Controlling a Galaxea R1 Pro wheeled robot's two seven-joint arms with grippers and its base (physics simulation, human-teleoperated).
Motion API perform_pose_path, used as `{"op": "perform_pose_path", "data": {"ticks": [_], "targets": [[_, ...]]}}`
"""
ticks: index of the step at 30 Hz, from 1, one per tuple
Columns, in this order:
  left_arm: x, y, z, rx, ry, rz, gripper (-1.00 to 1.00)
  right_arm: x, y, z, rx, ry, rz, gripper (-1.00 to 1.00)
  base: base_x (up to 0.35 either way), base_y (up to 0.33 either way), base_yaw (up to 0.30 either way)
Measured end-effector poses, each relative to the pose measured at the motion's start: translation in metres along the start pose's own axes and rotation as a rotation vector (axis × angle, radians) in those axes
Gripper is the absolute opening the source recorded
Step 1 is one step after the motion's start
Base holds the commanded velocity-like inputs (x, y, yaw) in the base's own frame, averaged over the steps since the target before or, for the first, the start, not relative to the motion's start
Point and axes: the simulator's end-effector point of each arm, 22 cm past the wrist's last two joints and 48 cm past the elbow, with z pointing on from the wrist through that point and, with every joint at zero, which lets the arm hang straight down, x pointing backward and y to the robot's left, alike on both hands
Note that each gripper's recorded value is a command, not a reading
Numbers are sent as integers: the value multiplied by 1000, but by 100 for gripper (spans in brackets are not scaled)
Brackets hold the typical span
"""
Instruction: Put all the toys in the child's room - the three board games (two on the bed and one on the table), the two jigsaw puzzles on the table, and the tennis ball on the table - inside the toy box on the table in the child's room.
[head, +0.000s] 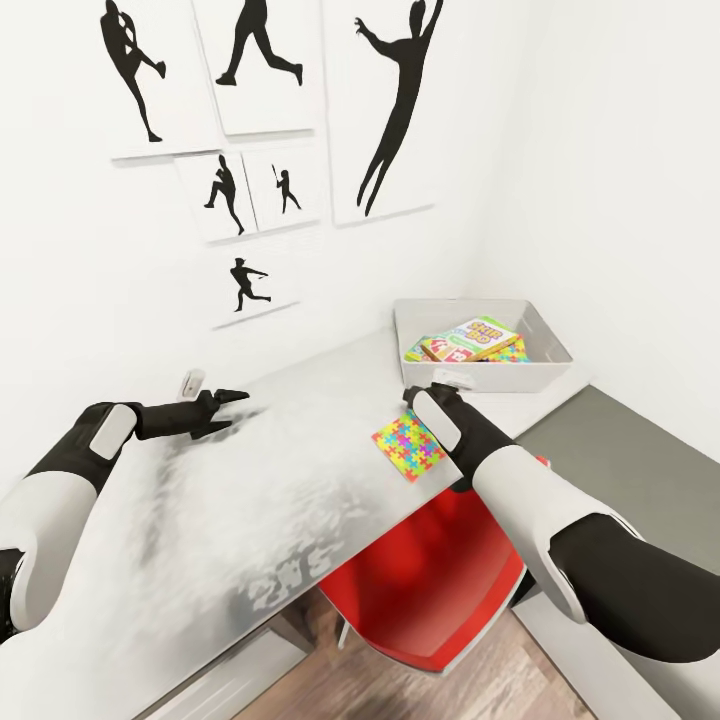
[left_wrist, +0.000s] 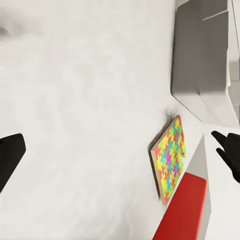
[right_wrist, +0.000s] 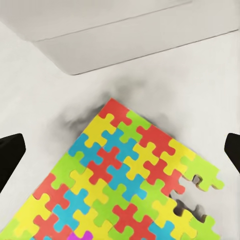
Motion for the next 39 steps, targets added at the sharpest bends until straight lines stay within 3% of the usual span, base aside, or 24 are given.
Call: {"op": "perform_pose_path", "data": {"ticks": [39], "targets": [[5, 29, 22, -2, 3, -2, 100, 17, 1, 29, 1, -5, -5, 100, 0, 0, 0]]}}
